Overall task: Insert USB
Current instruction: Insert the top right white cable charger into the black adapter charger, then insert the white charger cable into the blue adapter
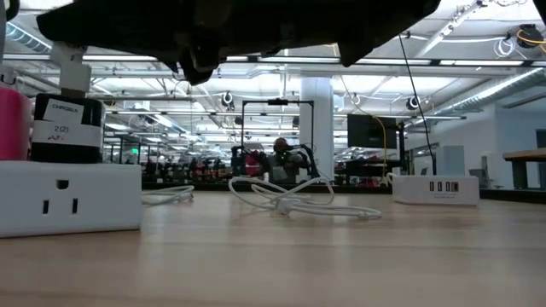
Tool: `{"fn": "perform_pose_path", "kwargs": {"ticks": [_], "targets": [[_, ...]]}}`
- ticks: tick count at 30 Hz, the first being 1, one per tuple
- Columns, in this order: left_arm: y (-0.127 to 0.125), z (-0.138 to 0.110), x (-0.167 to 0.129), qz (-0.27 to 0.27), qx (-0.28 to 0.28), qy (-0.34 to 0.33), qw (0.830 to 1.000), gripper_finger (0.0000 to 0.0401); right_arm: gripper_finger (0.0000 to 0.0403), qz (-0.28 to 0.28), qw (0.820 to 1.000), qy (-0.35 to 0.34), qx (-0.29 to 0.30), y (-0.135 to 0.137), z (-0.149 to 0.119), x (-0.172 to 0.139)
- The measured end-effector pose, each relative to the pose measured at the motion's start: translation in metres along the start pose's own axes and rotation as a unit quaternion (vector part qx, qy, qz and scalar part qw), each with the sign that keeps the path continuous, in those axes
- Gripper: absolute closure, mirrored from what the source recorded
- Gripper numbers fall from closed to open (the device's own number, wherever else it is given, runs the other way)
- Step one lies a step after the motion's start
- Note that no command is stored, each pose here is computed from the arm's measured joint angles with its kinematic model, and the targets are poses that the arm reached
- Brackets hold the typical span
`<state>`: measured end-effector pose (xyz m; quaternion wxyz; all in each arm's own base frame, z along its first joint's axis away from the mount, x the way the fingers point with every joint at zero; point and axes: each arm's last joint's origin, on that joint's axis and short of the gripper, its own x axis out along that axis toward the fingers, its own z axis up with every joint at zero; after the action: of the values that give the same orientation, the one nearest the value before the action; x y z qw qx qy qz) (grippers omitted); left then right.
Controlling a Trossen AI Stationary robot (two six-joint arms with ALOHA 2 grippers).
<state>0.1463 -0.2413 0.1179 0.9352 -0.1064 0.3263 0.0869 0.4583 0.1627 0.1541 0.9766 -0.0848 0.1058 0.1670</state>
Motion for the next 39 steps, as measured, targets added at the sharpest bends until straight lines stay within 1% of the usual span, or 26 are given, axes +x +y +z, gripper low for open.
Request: {"fn": "perform_pose_path", "kwargs": {"ticks": [5, 17, 26, 30, 37, 39], "targets": [[0.0, 0.0, 0.0, 0.0, 0.0, 0.0, 1.0, 0.039, 0.0403, -0.015, 1.0, 0.01, 0.002, -0.004, -0.001, 0.0], [0.0, 0.0, 0.0, 0.0, 0.001, -0.001, 1.0, 0.039, 0.0403, -0.014, 0.999, 0.039, 0.029, -0.003, -0.015, 0.004], [0.0, 0.0, 0.0, -0.001, -0.002, -0.003, 1.0, 0.039, 0.0402, -0.015, 0.998, 0.047, 0.036, -0.004, -0.018, 0.004], [0.0, 0.0, 0.001, -0.001, -0.002, -0.003, 1.0, 0.039, 0.0383, -0.015, 0.998, 0.043, 0.046, -0.004, -0.02, 0.005], [0.0, 0.001, 0.001, -0.001, -0.002, -0.004, 1.0, 0.039, 0.0327, -0.017, 0.998, 0.039, 0.047, -0.004, -0.019, 0.004], [0.0, 0.001, 0.0, -0.001, -0.002, -0.004, 1.0, 0.039, 0.0313, -0.015, 0.998, 0.049, 0.047, -0.003, -0.022, 0.003]]}}
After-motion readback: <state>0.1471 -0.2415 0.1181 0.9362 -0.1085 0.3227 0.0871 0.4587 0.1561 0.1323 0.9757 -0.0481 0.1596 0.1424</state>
